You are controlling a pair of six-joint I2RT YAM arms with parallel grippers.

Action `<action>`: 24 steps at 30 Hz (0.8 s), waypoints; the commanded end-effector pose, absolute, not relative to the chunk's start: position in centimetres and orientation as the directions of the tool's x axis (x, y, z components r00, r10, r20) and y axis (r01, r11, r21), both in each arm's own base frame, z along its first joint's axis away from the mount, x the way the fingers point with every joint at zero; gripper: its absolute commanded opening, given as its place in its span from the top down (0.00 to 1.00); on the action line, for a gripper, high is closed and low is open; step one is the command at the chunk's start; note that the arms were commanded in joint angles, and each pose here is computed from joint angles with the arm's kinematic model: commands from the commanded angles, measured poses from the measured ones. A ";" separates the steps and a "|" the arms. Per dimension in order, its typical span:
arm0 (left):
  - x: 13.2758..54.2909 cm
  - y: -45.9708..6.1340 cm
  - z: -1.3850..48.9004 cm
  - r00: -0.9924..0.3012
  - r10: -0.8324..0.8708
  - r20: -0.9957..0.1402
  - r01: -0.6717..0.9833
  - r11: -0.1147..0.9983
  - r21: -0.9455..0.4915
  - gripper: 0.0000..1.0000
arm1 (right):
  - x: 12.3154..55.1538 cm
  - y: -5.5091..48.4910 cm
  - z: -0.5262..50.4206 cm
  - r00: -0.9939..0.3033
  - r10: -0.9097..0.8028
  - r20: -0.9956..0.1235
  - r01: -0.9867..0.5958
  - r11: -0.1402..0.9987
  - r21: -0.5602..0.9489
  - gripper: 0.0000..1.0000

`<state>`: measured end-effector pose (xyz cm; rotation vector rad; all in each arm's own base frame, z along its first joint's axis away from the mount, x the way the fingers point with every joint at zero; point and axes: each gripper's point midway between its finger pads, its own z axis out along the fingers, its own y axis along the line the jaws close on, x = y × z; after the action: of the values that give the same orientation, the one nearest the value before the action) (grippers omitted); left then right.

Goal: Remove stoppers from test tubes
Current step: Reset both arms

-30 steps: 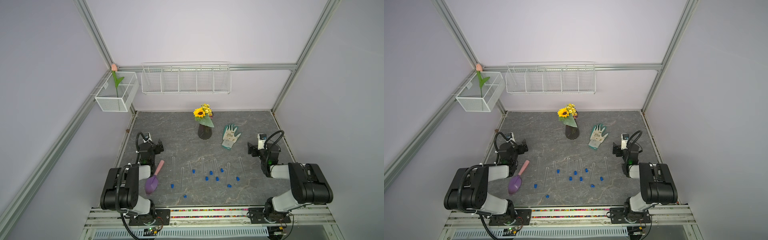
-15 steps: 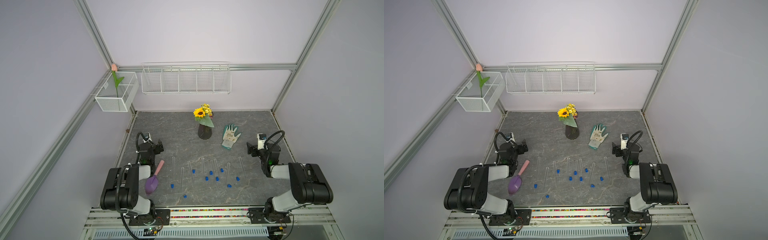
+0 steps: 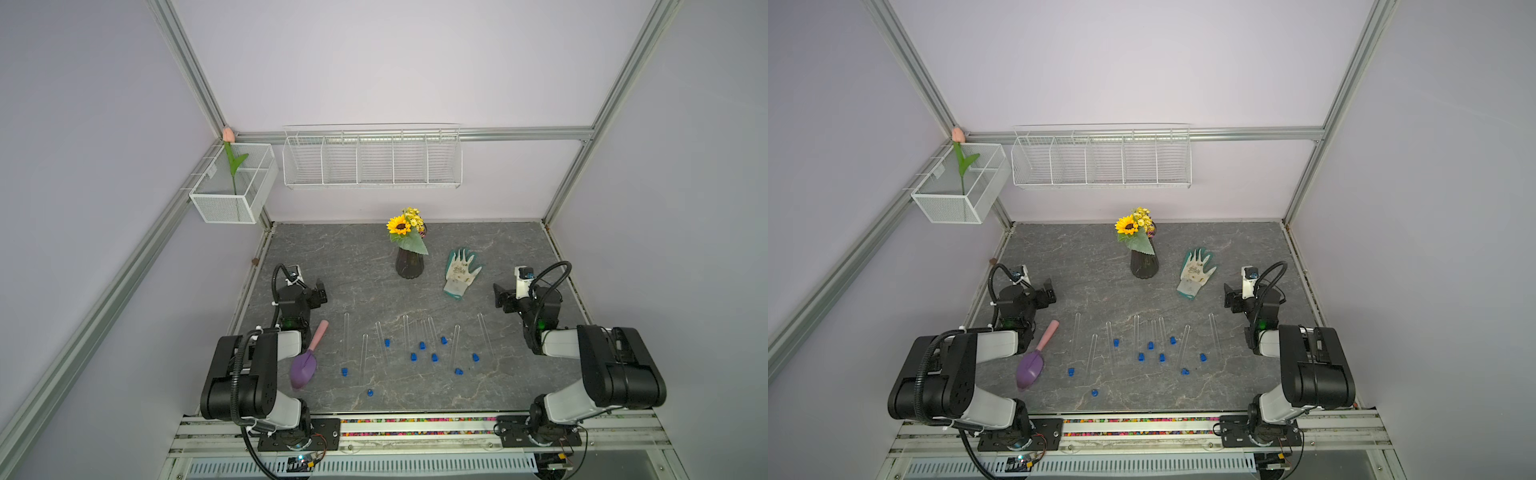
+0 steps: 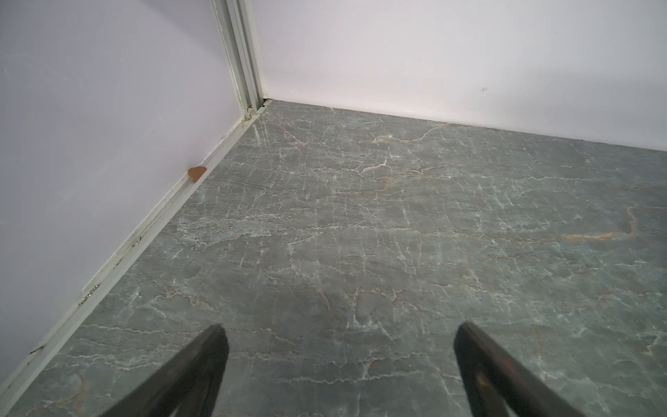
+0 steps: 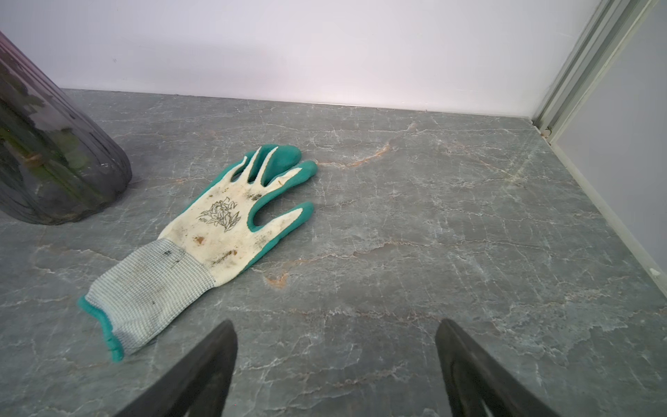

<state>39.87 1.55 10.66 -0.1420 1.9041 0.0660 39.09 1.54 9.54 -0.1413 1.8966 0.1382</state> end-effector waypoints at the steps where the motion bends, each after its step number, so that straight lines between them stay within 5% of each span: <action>1: 40.6 1.5 11.3 -0.309 -0.049 -0.950 -0.127 0.992 -0.010 0.01 | 39.0 1.7 9.7 -0.306 -0.035 -0.952 -0.179 0.984 0.022 0.11; 24: 40.6 1.5 11.3 -0.309 -0.050 -0.950 -0.128 0.992 -0.010 0.01 | 39.0 2.2 10.4 -0.320 -0.061 -0.945 -0.190 0.982 0.001 0.11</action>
<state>39.88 1.55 10.67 -0.1395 1.9040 0.0678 38.91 2.03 10.14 -0.1623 1.8880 0.1442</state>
